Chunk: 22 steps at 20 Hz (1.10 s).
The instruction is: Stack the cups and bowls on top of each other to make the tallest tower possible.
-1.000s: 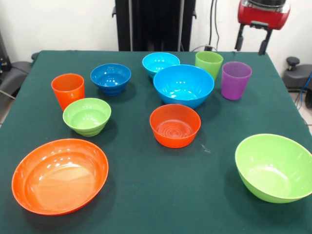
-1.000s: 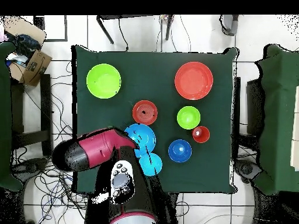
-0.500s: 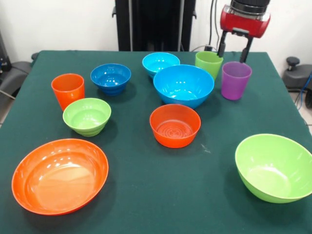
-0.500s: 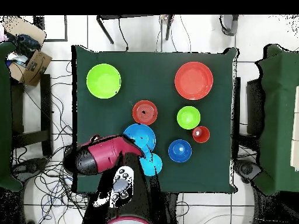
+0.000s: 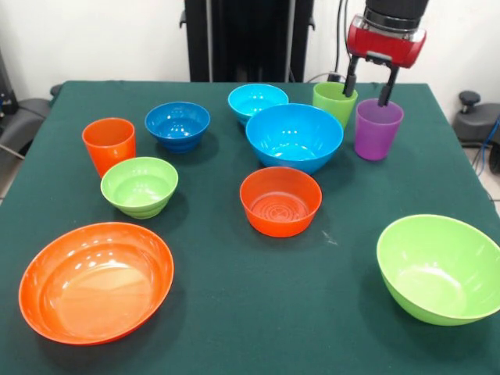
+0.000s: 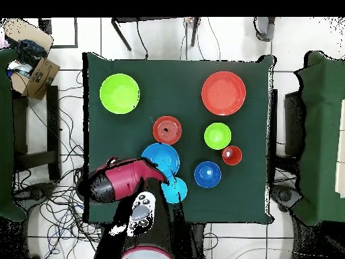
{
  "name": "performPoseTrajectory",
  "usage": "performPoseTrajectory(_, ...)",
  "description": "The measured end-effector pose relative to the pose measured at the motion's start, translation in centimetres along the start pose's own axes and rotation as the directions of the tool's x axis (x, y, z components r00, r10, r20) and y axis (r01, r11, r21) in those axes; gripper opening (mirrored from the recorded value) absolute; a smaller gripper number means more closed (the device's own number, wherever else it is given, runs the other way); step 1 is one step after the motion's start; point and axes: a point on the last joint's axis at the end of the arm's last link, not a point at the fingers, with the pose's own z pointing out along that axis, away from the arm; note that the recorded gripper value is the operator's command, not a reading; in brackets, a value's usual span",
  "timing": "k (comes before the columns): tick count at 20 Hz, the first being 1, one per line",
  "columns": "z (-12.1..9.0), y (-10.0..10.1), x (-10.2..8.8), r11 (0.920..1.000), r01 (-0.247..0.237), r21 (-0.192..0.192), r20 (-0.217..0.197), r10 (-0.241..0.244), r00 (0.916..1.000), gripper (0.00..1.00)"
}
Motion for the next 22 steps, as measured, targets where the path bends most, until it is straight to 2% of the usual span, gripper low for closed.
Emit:
performPoseTrajectory(11,1.5,-0.1,0.6,0.9987,-0.050,0.010,-0.021,0.050,0.9985,1.00)
performPoseTrajectory(22,2.7,1.1,2.6,0.9993,-0.037,0.009,-0.022,0.037,0.9991,1.00)
